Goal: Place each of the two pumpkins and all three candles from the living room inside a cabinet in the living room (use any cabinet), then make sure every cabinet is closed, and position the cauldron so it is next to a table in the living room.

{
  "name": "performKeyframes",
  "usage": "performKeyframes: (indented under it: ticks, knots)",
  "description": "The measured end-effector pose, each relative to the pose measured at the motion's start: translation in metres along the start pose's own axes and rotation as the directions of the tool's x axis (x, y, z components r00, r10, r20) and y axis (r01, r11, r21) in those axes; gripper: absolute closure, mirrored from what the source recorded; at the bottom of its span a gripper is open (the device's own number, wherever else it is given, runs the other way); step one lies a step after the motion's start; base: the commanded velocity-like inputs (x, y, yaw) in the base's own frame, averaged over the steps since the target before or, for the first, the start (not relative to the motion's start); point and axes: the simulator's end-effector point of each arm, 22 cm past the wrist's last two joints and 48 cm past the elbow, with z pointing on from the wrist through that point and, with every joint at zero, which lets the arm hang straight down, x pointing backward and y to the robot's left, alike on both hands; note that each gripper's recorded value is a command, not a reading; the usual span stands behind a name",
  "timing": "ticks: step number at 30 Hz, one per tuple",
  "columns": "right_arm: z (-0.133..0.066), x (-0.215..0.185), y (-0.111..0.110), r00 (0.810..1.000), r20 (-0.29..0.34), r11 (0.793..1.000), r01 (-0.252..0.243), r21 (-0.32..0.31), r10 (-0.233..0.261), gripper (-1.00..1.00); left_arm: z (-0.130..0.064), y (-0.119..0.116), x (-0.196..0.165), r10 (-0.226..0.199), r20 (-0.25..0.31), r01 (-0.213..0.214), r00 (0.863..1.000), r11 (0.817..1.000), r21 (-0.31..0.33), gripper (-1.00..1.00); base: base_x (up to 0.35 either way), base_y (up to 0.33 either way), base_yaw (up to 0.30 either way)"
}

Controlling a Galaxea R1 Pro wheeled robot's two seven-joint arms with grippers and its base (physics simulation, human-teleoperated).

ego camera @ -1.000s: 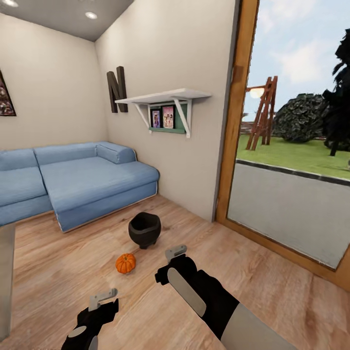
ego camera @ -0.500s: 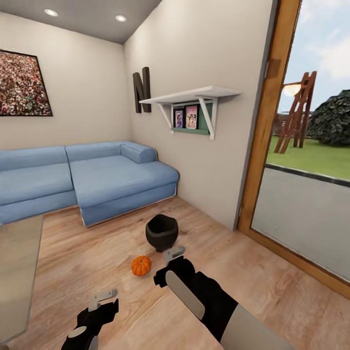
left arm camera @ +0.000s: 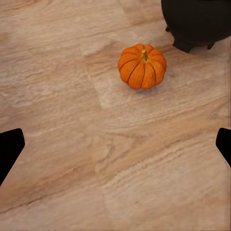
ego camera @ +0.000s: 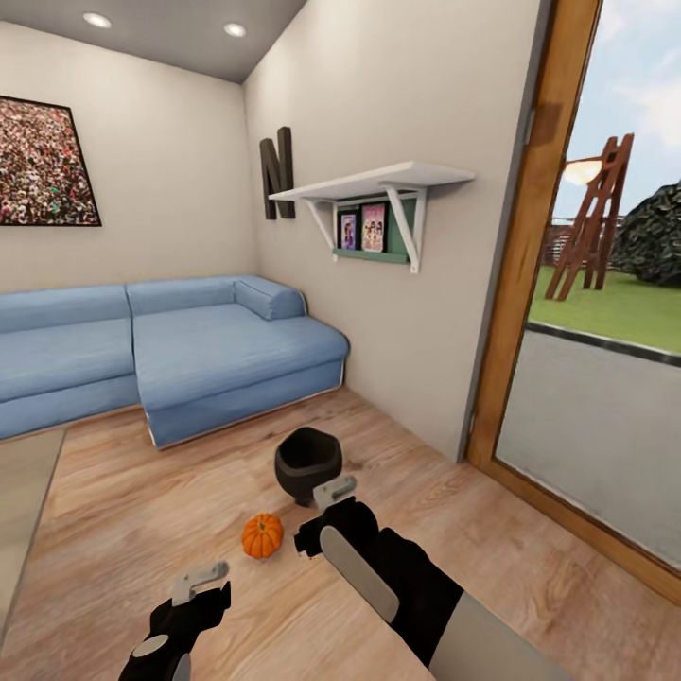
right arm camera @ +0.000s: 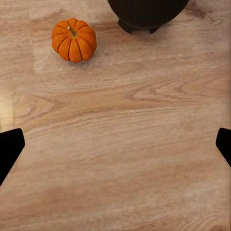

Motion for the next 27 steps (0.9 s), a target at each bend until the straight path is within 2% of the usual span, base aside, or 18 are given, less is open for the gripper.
performKeyframes:
  ticks: [10, 22, 27]
  knots:
    - [-0.002, -0.002, 0.004, 1.0, 0.008, 1.0, 0.009, -0.005, -0.009, -1.0, 0.0, 0.0, 0.001, 0.0, -0.001, 0.0, 1.0, 1.0, 0.0, -1.0, 0.125, -0.009, 0.081]
    - [-0.001, -0.001, 0.004, 1.0, 0.006, 1.0, 0.01, -0.006, -0.01, -1.0, 0.001, 0.0, 0.003, 0.0, -0.006, 0.0, 1.0, 1.0, 0.0, -1.0, 0.09, 0.0, 0.263]
    - [0.002, 0.003, 0.003, 1.0, -0.004, 1.0, 0.009, -0.002, -0.009, -1.0, 0.004, 0.0, 0.012, 0.003, -0.026, -0.003, 1.0, 1.0, 0.001, -1.0, 0.05, 0.0, 0.267]
